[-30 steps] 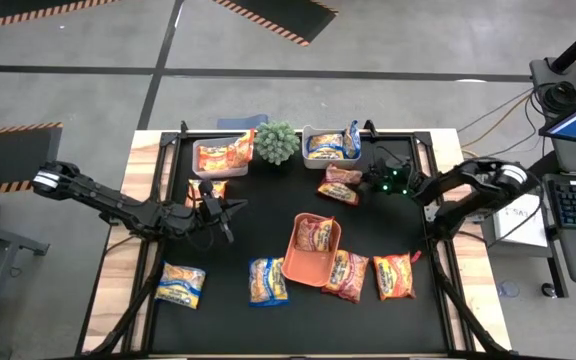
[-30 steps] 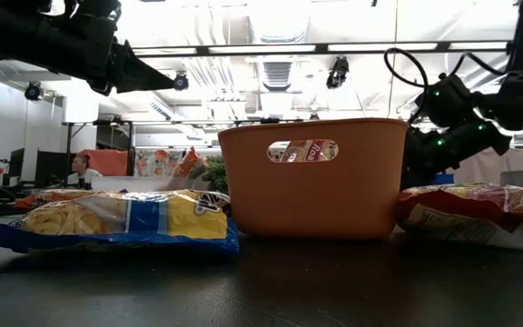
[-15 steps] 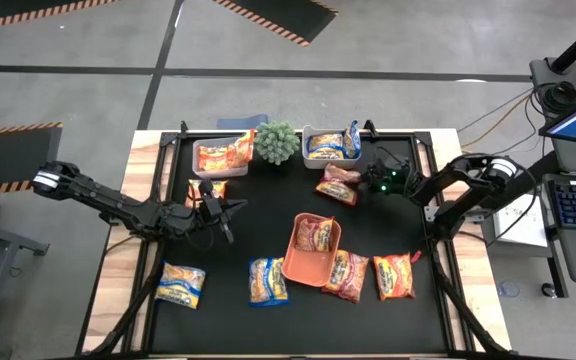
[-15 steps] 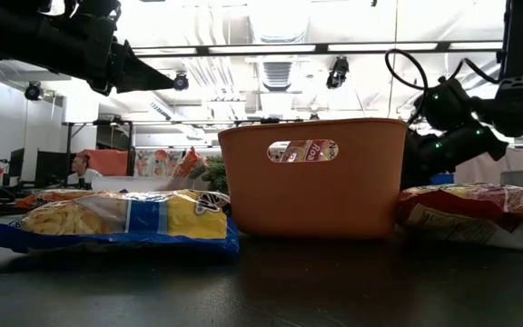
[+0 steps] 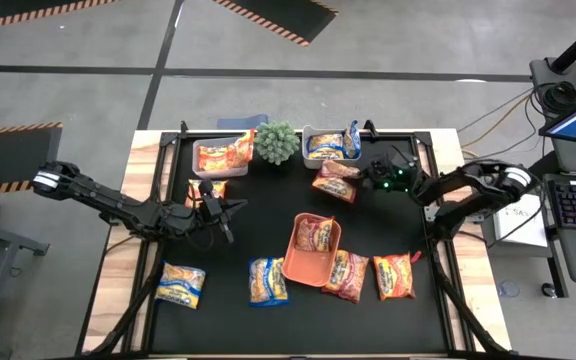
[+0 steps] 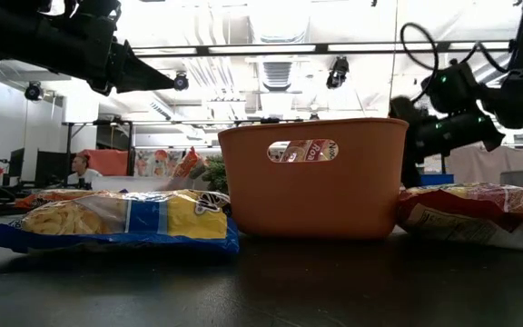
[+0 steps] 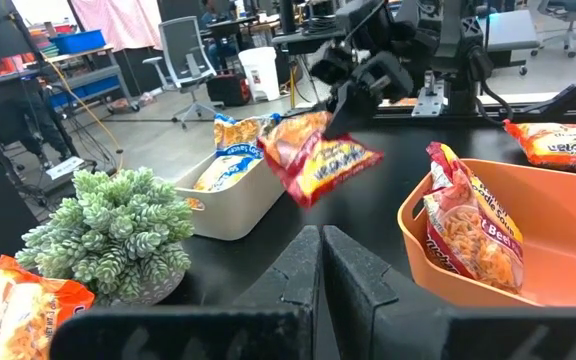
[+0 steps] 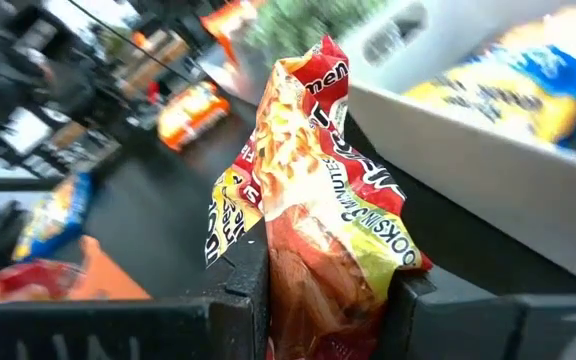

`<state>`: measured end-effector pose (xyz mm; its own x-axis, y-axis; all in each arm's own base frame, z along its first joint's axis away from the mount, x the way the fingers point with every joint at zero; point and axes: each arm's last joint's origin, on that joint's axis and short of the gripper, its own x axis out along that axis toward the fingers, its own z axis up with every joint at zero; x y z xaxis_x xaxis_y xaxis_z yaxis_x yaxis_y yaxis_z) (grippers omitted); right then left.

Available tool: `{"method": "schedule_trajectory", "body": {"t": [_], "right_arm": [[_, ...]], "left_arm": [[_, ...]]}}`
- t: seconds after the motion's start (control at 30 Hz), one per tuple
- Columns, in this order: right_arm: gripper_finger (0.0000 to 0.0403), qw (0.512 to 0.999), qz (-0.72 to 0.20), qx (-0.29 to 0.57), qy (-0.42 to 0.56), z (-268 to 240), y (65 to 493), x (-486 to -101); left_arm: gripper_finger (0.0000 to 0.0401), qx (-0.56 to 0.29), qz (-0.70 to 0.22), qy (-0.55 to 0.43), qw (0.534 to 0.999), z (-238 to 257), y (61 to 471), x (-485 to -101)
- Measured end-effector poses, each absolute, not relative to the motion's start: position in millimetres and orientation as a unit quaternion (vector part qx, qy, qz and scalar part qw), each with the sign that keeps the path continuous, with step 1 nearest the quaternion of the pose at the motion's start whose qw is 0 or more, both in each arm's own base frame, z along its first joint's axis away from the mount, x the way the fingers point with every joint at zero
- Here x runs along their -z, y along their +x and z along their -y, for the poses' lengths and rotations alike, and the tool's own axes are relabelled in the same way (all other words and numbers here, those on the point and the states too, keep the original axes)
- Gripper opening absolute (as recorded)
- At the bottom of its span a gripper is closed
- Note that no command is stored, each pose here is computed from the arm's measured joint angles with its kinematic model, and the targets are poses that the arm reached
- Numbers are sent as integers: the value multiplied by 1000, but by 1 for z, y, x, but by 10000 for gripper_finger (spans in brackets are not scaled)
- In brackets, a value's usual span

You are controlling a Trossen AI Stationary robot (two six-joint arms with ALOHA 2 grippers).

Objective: Sort Maruchan noodles
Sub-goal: Put the red noodle pack into the orange bin

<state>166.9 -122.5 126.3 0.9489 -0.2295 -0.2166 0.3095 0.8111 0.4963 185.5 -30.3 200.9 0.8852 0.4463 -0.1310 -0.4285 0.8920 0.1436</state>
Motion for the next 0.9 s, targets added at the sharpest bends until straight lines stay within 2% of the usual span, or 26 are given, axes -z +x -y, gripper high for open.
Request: {"method": "schedule_trajectory", "body": {"t": [0.37,0.53,0.73,0.9], "right_arm": [[96,962,6,73,264,102,173,-178],[96,965,-66,50,248,93,192,-211],[96,963,-176,50,199,77,213,-265],[96,955,-233,25,179,59,226,-311]], "left_arm": [[0,-226,-80,55,969,30,186,-201],[0,-226,-81,55,969,30,186,-201],[0,-226,-81,55,969,30,186,-201],[0,-226,-80,55,969,30,186,-201]]}}
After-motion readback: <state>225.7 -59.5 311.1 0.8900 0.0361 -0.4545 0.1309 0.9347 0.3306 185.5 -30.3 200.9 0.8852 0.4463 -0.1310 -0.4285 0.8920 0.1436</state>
